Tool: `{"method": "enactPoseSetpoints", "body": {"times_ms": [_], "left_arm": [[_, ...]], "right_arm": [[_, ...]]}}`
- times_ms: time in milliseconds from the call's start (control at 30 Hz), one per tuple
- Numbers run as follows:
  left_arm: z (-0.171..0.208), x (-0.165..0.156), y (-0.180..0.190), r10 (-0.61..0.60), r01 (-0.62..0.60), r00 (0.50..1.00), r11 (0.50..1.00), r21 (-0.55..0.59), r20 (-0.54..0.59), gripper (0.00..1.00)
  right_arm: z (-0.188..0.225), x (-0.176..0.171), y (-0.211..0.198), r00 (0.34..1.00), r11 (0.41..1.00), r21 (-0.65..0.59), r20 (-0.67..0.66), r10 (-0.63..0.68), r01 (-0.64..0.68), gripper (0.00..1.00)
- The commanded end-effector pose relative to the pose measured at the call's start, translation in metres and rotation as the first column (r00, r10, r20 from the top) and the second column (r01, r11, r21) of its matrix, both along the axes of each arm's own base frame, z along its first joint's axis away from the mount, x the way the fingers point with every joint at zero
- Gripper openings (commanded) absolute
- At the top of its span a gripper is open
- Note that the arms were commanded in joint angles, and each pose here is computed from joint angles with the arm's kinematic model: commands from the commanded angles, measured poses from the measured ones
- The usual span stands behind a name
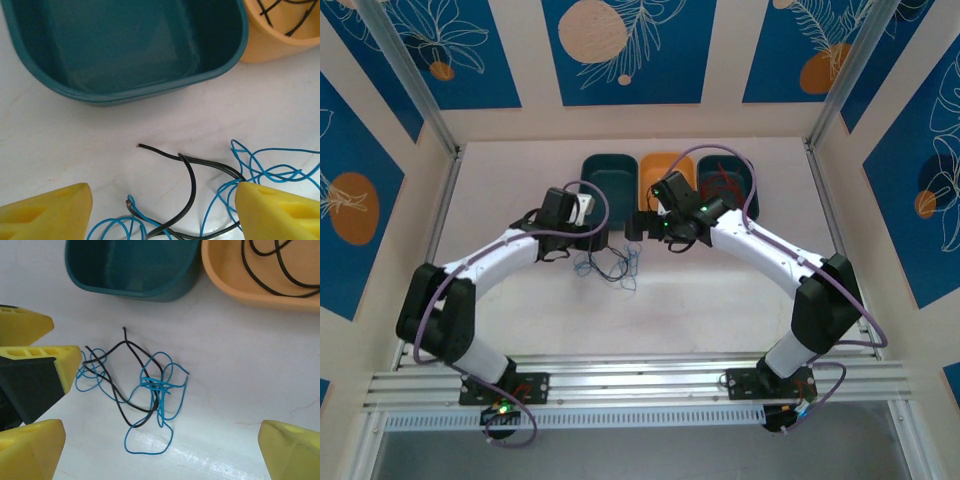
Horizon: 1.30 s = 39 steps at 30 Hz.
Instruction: Untangle the cables
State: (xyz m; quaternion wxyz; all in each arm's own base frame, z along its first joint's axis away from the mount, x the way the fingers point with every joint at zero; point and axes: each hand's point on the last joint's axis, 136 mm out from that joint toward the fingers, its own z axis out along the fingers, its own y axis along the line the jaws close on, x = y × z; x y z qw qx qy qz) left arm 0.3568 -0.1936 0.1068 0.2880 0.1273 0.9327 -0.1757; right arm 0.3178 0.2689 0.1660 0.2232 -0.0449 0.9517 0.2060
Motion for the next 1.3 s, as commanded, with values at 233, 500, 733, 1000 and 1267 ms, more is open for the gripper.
{"method": "enactPoseSetpoints", "body": {"times_ms": [233, 500, 733, 1000, 1267], "left_arm": [[-0.03, -0.013, -0.011, -0.12, 0.122, 0.986, 0.992, 0.008, -0.117, 0.64], [-0.043, -0.011, -0.015, -0.131, 0.135, 0.981, 0.991, 0.02, -0.145, 0.4], [-0.016, -0.021, -0.018, -0.148, 0.152, 0.984, 0.988, 0.033, -0.099, 0.09], [0.025, -0.048, -0.015, -0.146, 0.145, 0.989, 0.988, -0.052, -0.024, 0.0], [0.048, -0.08, -0.01, -0.188, 0.186, 0.982, 0.978, -0.098, -0.01, 0.0]], "right_arm": [[0.011, 0.005, -0.021, 0.991, 0.992, -0.014, 0.047, -0.123, 0.124, 0.99], [0.018, 0.005, -0.035, 0.982, 0.985, 0.018, 0.073, -0.173, 0.172, 0.99], [0.005, 0.002, -0.024, 0.99, 0.99, 0.039, 0.032, -0.136, 0.135, 0.99], [-0.016, 0.002, 0.012, 0.998, 0.994, 0.098, -0.049, -0.039, 0.044, 0.99], [-0.043, 0.006, 0.037, 0.992, 0.992, 0.128, -0.128, 0.021, -0.004, 1.0]]}}
